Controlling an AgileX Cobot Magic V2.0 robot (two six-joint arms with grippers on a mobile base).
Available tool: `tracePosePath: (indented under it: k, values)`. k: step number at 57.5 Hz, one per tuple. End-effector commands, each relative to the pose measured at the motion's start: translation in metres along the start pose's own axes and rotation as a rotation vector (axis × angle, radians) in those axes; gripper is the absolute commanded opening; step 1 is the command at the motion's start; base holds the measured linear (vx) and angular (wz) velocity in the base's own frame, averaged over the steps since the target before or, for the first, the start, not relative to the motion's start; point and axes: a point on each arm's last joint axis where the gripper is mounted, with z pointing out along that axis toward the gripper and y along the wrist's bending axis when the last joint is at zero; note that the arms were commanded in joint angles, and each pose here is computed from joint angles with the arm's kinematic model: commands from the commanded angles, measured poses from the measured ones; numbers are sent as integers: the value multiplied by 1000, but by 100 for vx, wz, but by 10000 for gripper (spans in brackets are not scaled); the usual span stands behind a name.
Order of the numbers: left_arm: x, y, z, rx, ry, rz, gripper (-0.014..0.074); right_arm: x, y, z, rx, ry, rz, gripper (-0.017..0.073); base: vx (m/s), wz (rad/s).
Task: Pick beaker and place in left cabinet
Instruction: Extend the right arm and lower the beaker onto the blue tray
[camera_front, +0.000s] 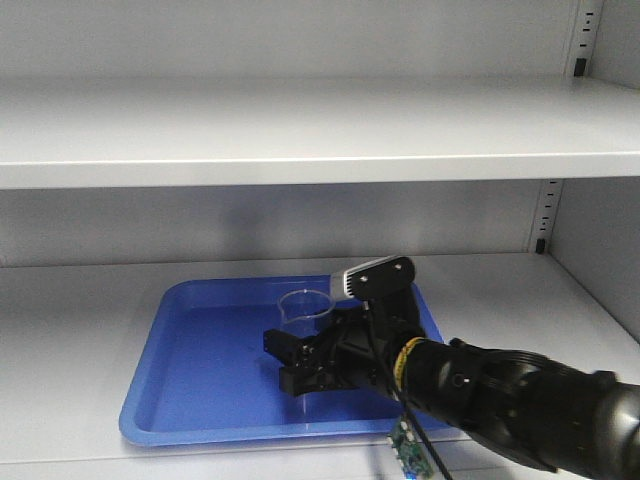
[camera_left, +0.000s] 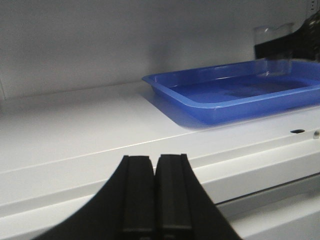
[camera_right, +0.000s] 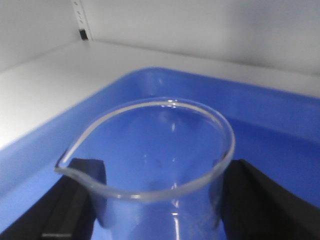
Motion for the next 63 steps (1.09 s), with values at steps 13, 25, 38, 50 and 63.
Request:
tracePosePath:
  k: [13,25,38,50,63]
  values:
    - [-3,0,-1,-4,-87,-12,1,-20,0,18,-70,-153,32,3,0,0]
    - [-3,0,-1,-4,-87,-12,1,-23,0,18,-72,-191,3,85,0,0]
    - [-3,0,-1,-4,-87,-12,1,-23,0,18,-74,-198,-26,308,0,0]
    - [-3,0,-1,-4,-87,-12,1,-22,0,18,-66,-188,-26,536,0,0]
    - [-3,0,-1,-4,-87,-12,1,-23,-1,17,-60,-183,-26,609,0,0]
